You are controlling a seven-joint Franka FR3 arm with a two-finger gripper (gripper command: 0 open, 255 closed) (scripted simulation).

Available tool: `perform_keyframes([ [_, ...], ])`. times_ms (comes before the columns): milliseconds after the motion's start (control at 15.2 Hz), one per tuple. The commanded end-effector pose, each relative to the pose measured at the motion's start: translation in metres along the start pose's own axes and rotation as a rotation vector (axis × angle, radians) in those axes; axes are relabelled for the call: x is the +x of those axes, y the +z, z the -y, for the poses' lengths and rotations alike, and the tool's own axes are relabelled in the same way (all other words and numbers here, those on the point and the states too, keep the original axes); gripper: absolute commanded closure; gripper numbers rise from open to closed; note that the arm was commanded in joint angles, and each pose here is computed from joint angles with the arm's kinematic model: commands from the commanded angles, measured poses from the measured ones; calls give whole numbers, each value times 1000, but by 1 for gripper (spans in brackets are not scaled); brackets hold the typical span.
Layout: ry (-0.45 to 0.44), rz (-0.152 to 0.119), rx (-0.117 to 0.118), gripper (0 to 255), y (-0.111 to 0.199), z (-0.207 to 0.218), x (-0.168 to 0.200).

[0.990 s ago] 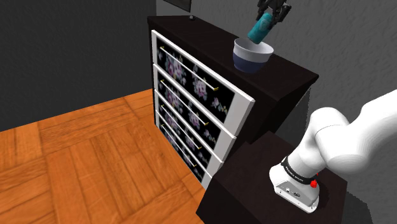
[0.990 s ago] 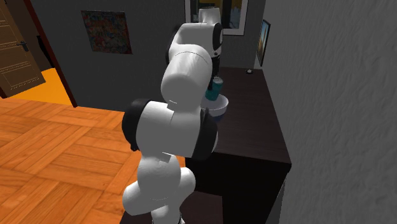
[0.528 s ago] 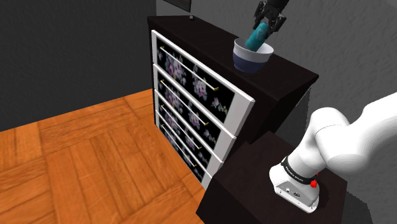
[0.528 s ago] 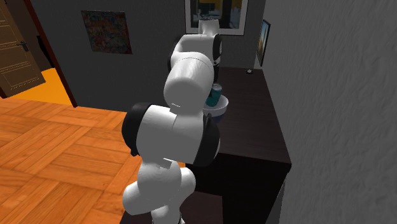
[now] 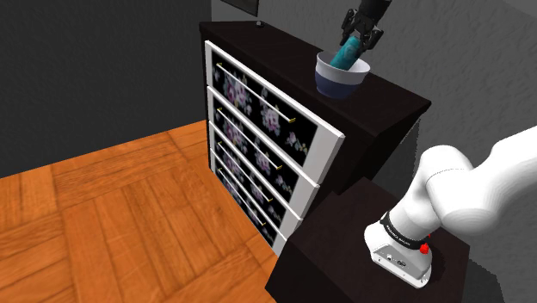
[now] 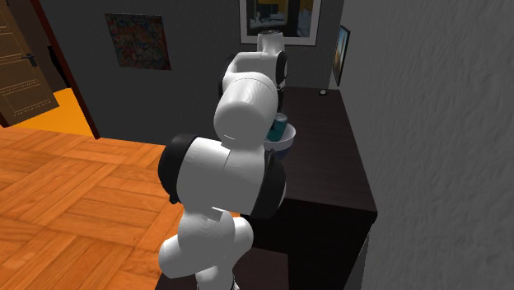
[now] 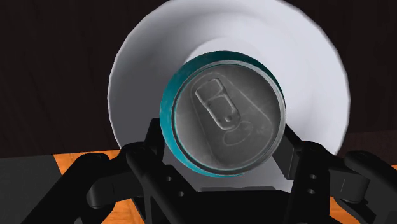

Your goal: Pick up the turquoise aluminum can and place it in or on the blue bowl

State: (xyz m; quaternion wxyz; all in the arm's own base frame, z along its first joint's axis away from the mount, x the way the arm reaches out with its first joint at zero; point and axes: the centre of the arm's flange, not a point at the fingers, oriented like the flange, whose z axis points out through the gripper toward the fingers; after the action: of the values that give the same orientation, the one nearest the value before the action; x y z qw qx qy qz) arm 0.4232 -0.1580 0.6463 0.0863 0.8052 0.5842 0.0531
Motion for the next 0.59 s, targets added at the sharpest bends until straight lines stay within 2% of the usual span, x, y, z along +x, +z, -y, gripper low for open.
perform_keyframes([
  [0, 0, 0, -1, 255, 0, 0, 0],
  [66, 0, 0, -1, 255, 0, 0, 0],
  [132, 0, 0, -1, 0, 0, 0, 0],
  [462, 0, 0, -1, 0, 0, 0, 0],
  [528, 0, 0, -1, 0, -13, 0, 0],
])
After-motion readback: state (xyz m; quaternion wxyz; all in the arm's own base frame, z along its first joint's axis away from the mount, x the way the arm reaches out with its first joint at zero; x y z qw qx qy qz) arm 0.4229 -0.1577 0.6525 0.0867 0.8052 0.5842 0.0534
